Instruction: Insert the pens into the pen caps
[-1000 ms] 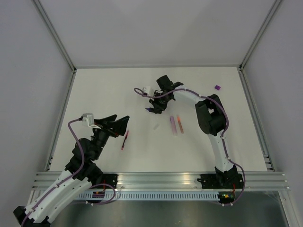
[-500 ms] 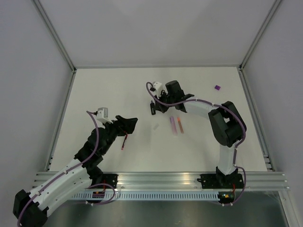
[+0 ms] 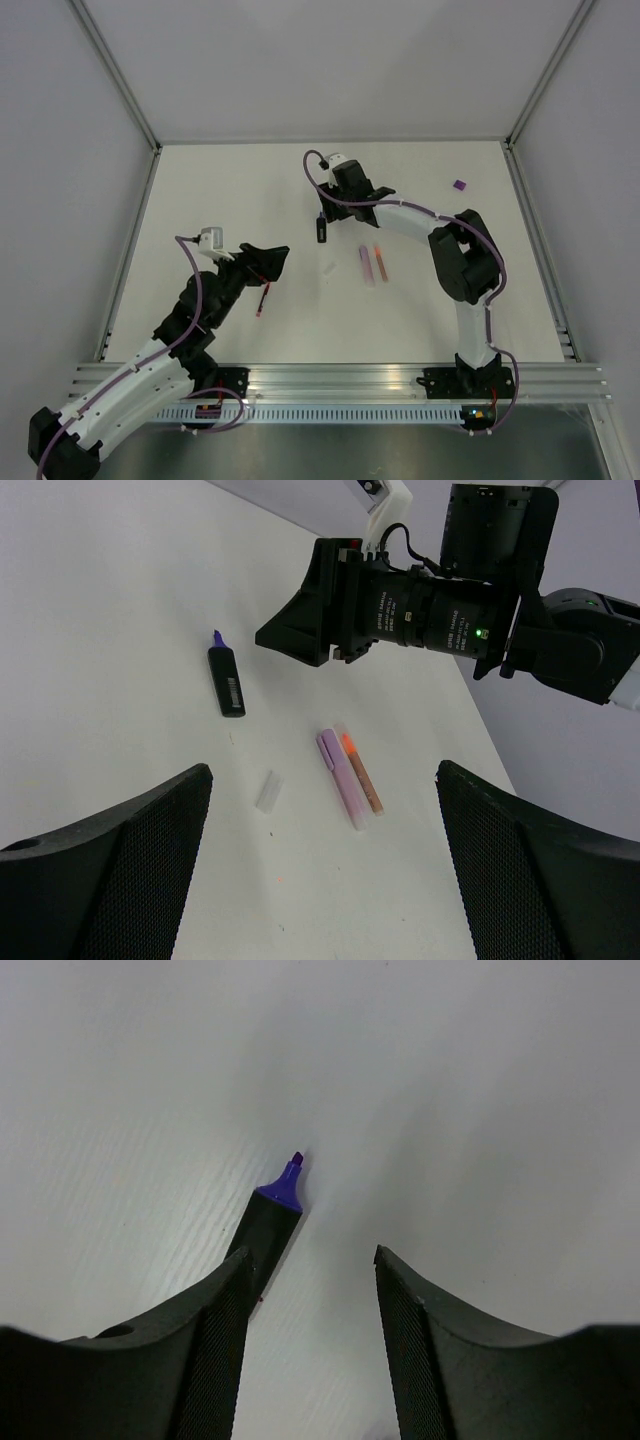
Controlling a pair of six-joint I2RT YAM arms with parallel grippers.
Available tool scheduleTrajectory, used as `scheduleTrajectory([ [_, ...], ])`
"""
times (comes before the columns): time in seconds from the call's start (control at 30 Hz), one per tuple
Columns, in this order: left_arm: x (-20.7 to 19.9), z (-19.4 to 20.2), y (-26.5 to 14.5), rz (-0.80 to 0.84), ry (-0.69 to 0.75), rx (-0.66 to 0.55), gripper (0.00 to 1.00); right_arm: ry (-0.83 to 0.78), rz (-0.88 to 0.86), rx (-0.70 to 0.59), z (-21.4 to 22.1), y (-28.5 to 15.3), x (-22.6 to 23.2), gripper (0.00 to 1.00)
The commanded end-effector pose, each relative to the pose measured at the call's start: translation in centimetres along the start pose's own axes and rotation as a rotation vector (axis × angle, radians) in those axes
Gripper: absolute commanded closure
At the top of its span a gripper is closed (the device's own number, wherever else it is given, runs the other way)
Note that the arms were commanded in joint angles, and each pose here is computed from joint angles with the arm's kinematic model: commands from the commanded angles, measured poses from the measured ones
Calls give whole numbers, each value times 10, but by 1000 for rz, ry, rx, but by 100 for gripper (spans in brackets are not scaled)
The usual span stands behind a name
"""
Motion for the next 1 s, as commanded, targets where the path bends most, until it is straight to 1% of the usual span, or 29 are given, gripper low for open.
scheduleTrajectory([
  [0.0,-9,-16,0,27,45,-48,2,171,185,16,-4,3,15,42],
  [0.07,-10,-17,1,29,61,-43,1,217,217,46,-2,7,19,41],
  [0.13,-12,-19,1,21,53,-36,0,244,254,44,1,9,25,40],
  [0.4,-16,-24,0,33,82,-16,0,259,341,83,18,24,47,39],
  [0.57,-17,-25,-1,47,81,-15,0,248,339,106,30,34,58,42],
  [0.77,-16,-25,-4,52,80,-24,0,226,387,168,44,40,61,52],
  [0.8,-17,-26,-5,56,79,-31,0,223,382,174,45,40,62,57],
  [0.87,-17,-27,-6,58,82,-31,0,219,382,194,48,39,61,63],
  [0.9,-16,-26,-6,55,83,-30,0,221,373,203,48,38,62,70],
  [0.97,-16,-26,-4,52,87,-26,0,219,369,216,52,35,61,76],
])
Point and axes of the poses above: each gripper's point midway between its finger pads, its own y axis out along the fingers, its own x axis along the line the jaws close on, z = x × y, the point moved 10 cm from there along -y, back along the fingers, and after that the axes turned 4 degrees about y, right-handed, at the moved point
